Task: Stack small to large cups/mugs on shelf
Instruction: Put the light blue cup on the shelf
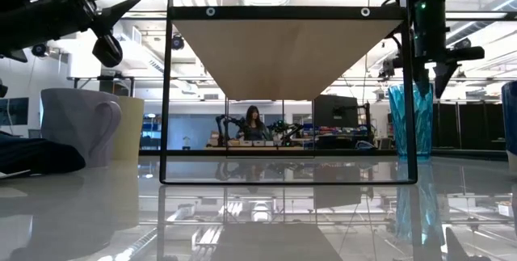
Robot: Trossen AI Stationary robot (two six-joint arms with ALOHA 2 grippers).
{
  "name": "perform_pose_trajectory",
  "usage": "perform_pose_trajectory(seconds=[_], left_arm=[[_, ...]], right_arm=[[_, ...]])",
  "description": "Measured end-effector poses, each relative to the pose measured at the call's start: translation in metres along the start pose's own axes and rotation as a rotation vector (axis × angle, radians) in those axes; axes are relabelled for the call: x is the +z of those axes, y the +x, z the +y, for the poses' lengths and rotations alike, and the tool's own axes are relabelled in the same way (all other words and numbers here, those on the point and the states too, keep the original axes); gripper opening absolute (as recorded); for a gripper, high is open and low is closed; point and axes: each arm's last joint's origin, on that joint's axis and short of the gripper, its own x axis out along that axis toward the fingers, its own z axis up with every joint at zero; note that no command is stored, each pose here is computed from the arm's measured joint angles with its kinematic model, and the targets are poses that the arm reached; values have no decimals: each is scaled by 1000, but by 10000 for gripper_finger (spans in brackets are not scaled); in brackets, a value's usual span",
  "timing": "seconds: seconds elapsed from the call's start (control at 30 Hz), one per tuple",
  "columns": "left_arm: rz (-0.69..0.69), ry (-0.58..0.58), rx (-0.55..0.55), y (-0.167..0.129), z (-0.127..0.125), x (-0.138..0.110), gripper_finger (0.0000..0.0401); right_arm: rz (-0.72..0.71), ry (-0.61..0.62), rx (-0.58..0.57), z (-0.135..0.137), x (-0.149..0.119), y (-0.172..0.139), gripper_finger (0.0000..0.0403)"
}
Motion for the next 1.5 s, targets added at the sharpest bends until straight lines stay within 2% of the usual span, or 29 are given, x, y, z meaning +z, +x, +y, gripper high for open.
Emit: perform_pose_trajectory(seconds=[0.23,0.43,0.53,0.63,0.83,1.0,1.17,1.33,1.5], left_arm=[[0,0,0,0,0,0,65],[1,-1,-3,0,0,0,65],[2,-1,-2,0,0,0,65],[6,-2,3,0,0,-1,65],[24,-7,21,1,3,-2,65],[38,-18,35,2,5,-4,65],[47,-64,47,3,6,-5,65],[45,-63,45,3,6,-5,65],[36,-61,35,3,5,-4,65]], right_arm=[[-17,-23,6,0,1,-1,20],[7,-73,83,1,1,-13,10],[14,-126,160,3,2,-39,9],[25,-206,163,4,-5,-68,9],[-42,-304,279,17,-18,-129,9],[-102,-390,369,41,-32,-169,9],[-169,-491,392,82,-40,-194,9],[-216,-580,396,129,-30,-200,9],[-236,-593,402,162,-9,-196,9]])
